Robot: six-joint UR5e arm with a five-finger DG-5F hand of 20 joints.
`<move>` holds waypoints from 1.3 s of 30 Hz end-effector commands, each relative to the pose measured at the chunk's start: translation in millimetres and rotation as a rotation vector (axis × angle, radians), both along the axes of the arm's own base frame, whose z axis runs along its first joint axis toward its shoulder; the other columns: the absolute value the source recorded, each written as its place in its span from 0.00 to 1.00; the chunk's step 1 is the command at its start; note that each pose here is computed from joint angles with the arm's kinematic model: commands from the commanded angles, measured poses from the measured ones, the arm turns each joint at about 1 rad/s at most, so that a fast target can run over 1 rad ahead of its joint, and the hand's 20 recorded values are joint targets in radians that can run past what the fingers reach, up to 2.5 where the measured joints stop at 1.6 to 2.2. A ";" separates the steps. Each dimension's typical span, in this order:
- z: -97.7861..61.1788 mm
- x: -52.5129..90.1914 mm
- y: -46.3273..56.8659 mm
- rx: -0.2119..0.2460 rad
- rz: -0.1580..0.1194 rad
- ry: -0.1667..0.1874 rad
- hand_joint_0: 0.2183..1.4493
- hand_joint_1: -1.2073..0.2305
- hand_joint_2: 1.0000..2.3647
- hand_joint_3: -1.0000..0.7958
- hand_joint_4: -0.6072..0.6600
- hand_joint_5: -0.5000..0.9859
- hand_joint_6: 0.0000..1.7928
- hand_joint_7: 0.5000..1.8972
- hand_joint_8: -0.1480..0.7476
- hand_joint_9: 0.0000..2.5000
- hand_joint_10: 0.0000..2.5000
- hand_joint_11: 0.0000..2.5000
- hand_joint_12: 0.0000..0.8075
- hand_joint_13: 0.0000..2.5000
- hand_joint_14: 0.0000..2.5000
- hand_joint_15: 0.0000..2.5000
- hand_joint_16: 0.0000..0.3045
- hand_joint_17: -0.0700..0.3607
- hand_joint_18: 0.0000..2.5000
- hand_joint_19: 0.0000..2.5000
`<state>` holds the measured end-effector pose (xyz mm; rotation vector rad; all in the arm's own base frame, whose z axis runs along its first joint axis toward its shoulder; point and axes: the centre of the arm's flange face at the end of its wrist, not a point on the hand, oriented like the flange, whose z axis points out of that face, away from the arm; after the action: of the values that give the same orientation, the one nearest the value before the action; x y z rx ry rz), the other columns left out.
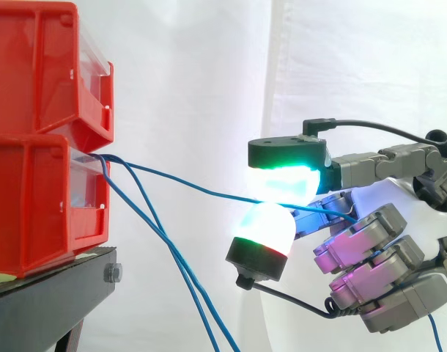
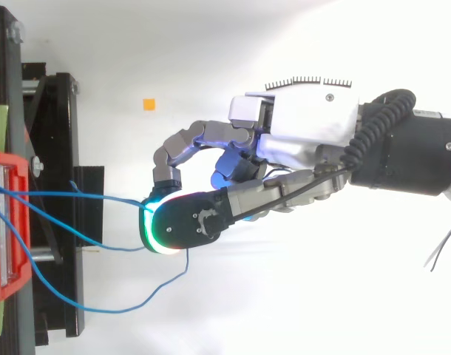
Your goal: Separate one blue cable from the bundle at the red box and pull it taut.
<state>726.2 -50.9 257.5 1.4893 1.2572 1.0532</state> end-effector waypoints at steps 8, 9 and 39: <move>-1.1 -0.3 0.0 0.000 0.000 0.002 0.38 0.30 0.00 0.65 0.33 0.24 0.48 0.49 0.51 0.44 0.59 0.64 0.49 0.37 0.95 0.58 0.16 0.41 0.58 0.65; -1.1 -0.3 0.0 0.000 0.000 0.002 0.38 0.30 0.00 0.65 0.33 0.24 0.48 0.49 0.51 0.44 0.59 0.63 0.49 0.37 0.96 0.57 0.16 0.41 0.58 0.64; -1.8 -0.7 -0.1 -0.001 0.000 0.004 0.38 0.30 0.00 0.65 0.33 0.24 0.48 0.50 0.50 0.43 0.57 0.64 0.50 0.36 0.93 0.58 0.16 0.42 0.56 0.63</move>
<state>725.6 -50.9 256.2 1.4909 1.2592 1.0512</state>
